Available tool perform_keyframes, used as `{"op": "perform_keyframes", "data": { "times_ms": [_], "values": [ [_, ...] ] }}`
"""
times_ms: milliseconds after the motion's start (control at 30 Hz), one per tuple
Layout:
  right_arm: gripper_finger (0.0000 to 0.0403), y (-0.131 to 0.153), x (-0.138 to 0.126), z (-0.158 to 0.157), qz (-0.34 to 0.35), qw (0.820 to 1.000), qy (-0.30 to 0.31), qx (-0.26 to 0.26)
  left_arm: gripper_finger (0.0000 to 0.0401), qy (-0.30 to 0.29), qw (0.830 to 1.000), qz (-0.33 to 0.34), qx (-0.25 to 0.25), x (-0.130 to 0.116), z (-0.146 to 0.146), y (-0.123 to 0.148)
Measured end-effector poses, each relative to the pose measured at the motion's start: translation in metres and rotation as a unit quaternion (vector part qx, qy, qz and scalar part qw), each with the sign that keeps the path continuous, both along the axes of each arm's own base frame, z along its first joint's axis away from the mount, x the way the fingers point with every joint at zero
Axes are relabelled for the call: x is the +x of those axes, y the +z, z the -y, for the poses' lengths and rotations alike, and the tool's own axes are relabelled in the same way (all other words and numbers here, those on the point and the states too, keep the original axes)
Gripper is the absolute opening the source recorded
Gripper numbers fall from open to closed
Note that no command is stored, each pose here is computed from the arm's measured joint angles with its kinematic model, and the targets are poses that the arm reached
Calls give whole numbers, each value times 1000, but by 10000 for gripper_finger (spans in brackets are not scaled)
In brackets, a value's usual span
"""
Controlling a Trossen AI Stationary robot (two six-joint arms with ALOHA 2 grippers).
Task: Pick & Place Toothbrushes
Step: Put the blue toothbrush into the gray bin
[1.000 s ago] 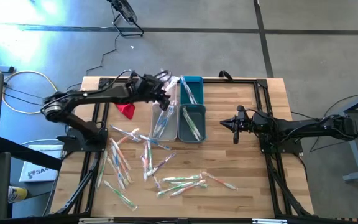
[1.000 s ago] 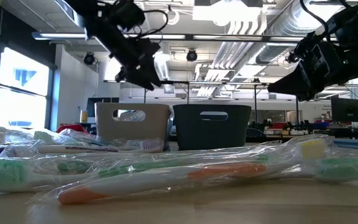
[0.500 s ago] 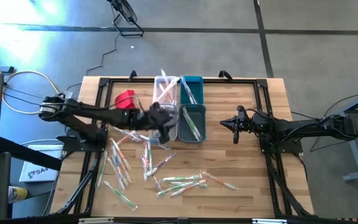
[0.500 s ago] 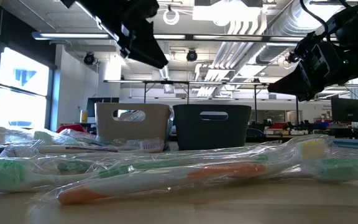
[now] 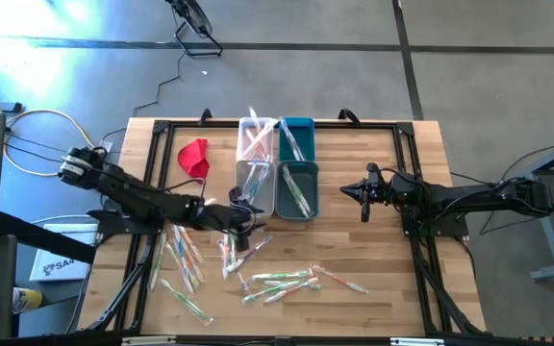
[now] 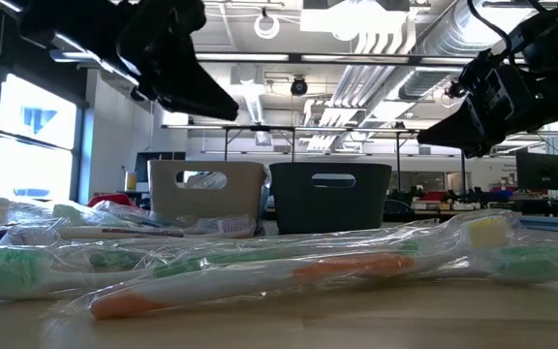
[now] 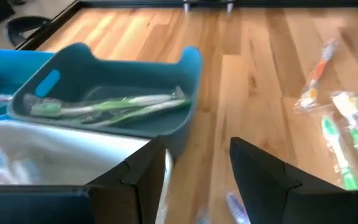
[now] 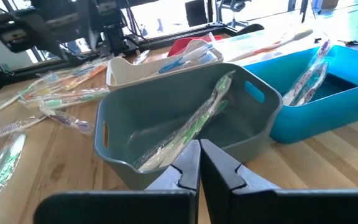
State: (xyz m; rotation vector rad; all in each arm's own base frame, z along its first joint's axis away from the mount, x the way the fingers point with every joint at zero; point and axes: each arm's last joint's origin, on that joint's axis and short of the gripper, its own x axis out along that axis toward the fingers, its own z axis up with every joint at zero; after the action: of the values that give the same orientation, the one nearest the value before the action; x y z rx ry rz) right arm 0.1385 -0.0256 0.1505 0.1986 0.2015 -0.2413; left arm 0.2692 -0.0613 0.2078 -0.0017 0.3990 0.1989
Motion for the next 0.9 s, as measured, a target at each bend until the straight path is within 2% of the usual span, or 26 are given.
{"op": "perform_keyframes", "data": {
  "times_ms": [133, 400, 500, 700, 900],
  "values": [
    [3, 0, 0, 0, 1, 1000, -2, 6, 175, 13, 1000, 18, 1, -13, -8, 3],
    [3, 0, 0, 0, 3, 1000, -4, 13, 175, 2, 998, 56, 20, -49, -17, 13],
    [3, 0, 0, 0, 5, 1000, -5, 12, 175, 8, 997, 69, -14, -59, -19, 11],
    [3, 1, 0, 0, 7, 1000, -3, 12, 175, 40, 985, 104, -130, -60, -19, 16],
    [3, 1, 0, 0, 11, 1000, -2, 11, 175, 47, 983, 103, -145, -60, -19, 14]
  ]
}}
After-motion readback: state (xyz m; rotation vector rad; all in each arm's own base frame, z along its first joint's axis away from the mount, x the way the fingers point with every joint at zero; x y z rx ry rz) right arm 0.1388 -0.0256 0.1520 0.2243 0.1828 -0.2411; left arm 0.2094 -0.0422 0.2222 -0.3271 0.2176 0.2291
